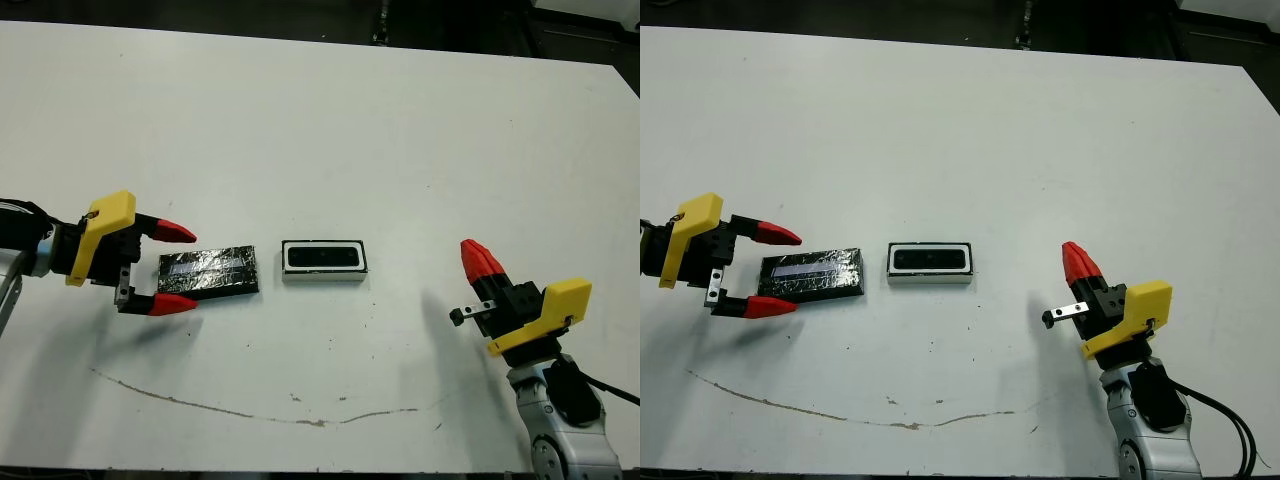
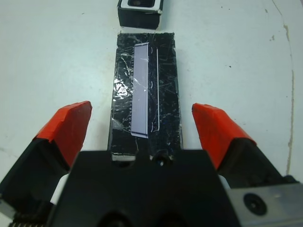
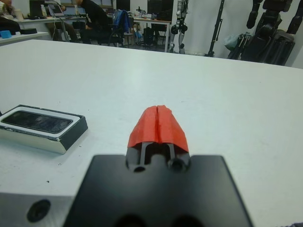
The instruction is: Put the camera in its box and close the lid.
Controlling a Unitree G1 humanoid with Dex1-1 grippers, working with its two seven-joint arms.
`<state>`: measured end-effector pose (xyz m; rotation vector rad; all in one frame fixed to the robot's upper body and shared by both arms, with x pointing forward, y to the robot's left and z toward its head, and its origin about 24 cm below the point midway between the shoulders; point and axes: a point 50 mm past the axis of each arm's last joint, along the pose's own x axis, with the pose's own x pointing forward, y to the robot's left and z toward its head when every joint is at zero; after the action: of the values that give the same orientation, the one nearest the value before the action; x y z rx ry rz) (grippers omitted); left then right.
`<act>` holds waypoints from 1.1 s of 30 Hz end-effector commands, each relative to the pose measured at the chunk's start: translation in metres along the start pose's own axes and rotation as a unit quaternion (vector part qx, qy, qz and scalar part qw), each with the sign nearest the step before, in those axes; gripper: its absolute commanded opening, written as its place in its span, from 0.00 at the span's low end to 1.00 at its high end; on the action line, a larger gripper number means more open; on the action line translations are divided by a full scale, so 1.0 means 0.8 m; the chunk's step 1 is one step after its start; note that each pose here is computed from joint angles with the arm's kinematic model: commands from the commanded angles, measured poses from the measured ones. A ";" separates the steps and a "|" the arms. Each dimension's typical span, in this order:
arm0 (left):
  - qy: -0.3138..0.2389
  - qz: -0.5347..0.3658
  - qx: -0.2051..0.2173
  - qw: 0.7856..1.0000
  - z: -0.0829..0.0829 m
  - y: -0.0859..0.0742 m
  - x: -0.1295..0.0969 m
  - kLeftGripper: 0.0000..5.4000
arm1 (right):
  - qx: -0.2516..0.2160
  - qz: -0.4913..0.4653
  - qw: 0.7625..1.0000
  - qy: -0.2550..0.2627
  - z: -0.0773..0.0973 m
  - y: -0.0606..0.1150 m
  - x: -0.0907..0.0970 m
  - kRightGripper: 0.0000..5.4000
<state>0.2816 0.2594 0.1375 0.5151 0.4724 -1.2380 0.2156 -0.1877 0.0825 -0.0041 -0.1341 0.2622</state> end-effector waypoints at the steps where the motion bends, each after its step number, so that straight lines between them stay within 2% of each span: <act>1: 0.009 0.002 -0.014 1.000 0.000 0.001 -0.001 1.00 | -0.005 -0.001 1.000 0.013 -0.002 -0.004 -0.004 0.00; 6: 0.005 0.002 -0.042 0.999 -0.001 0.001 -0.002 1.00 | -0.006 -0.003 1.000 0.014 -0.002 -0.005 -0.005 0.00; 25: 0.033 0.033 -0.046 0.998 -0.004 -0.004 0.002 1.00 | -0.006 -0.004 1.000 0.017 -0.004 -0.006 -0.005 0.00; 28: 0.040 0.043 -0.042 0.997 -0.004 -0.005 0.002 0.95 | 0.002 -0.005 1.000 0.022 -0.003 -0.006 -0.006 0.00; 33: 0.053 0.040 -0.027 0.997 0.000 -0.006 0.003 0.82 | -0.004 -0.005 1.000 0.018 -0.003 -0.006 -0.006 0.00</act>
<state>0.2797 0.2532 0.1367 0.5247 0.5342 -1.1276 0.2151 -0.1887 0.0819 -0.0009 -0.1191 0.2647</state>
